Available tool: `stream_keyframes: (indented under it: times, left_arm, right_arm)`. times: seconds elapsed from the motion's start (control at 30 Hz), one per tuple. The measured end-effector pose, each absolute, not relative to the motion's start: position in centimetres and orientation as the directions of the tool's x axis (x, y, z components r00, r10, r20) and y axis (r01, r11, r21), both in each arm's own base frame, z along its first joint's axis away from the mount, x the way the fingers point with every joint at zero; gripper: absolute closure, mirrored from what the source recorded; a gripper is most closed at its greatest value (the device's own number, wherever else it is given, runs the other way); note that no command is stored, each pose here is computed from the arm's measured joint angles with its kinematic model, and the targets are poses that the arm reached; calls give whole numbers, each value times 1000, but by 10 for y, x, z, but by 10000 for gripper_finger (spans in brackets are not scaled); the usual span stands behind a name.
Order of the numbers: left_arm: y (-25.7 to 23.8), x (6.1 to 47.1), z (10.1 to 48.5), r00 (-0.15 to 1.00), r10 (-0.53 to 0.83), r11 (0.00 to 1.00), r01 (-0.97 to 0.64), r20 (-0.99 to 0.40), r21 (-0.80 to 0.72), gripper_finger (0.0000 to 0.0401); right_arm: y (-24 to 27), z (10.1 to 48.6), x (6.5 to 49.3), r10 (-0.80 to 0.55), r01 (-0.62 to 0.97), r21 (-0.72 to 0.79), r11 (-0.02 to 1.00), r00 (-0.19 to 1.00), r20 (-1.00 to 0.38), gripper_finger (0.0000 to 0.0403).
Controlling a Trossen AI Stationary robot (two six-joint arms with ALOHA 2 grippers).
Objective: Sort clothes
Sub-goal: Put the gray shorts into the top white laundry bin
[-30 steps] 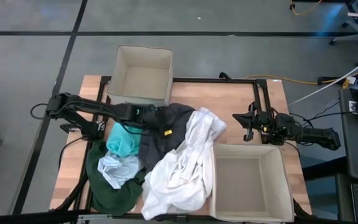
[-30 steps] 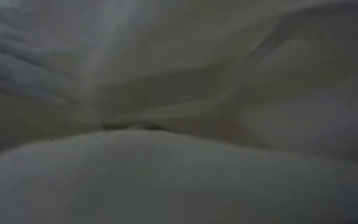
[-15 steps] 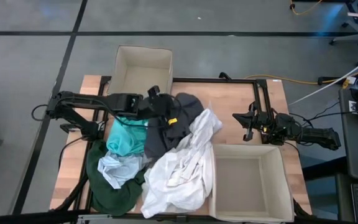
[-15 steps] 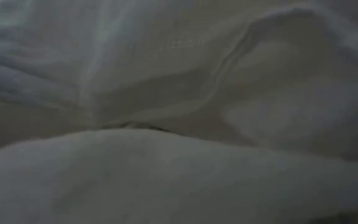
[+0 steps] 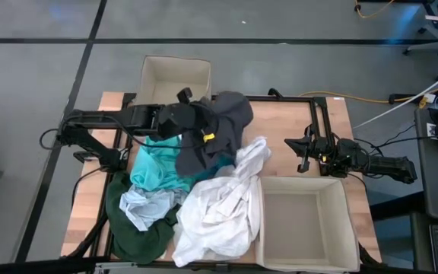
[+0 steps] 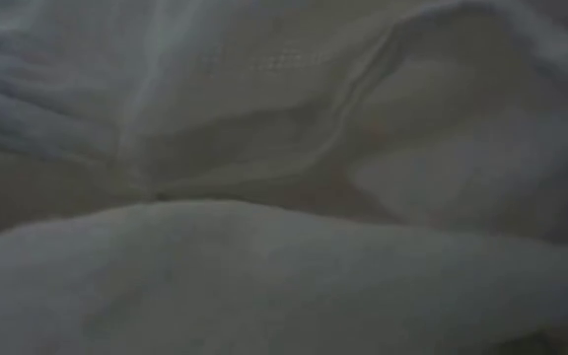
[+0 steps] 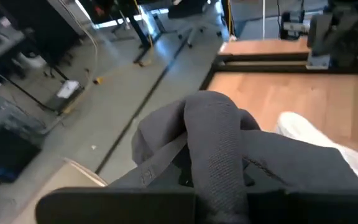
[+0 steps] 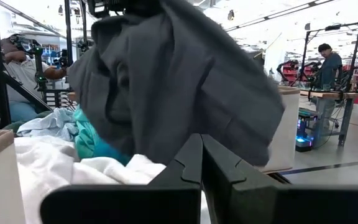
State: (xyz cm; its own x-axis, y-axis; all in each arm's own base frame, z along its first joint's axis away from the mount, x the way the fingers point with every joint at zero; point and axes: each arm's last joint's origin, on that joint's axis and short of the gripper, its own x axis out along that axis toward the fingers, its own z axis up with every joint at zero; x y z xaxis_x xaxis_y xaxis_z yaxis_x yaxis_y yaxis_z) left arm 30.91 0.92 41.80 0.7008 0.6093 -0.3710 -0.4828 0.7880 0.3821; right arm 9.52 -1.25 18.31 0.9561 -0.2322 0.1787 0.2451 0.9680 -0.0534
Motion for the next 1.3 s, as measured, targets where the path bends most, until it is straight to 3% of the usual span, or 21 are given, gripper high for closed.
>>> stream_keyframes:
  times: [0.4,0.93,1.13,1.3]
  left_arm:
    - [25,288,467,633,741,653,-601,-225,460,394]
    - [67,191,526,463,886,441,-829,-19,346,387]
    - [90,177,521,363,930,359,-872,-51,333,388]
    - [113,187,496,412,899,438,-845,-148,308,388]
  right_arm:
    - [-13,183,95,-232,245,-53,968,956,179,397]
    - [-13,183,95,-232,245,-53,968,956,179,397]
    - [-12,183,95,-232,244,-52,968,956,179,397]
    - [-13,183,95,-232,245,-52,968,956,180,397]
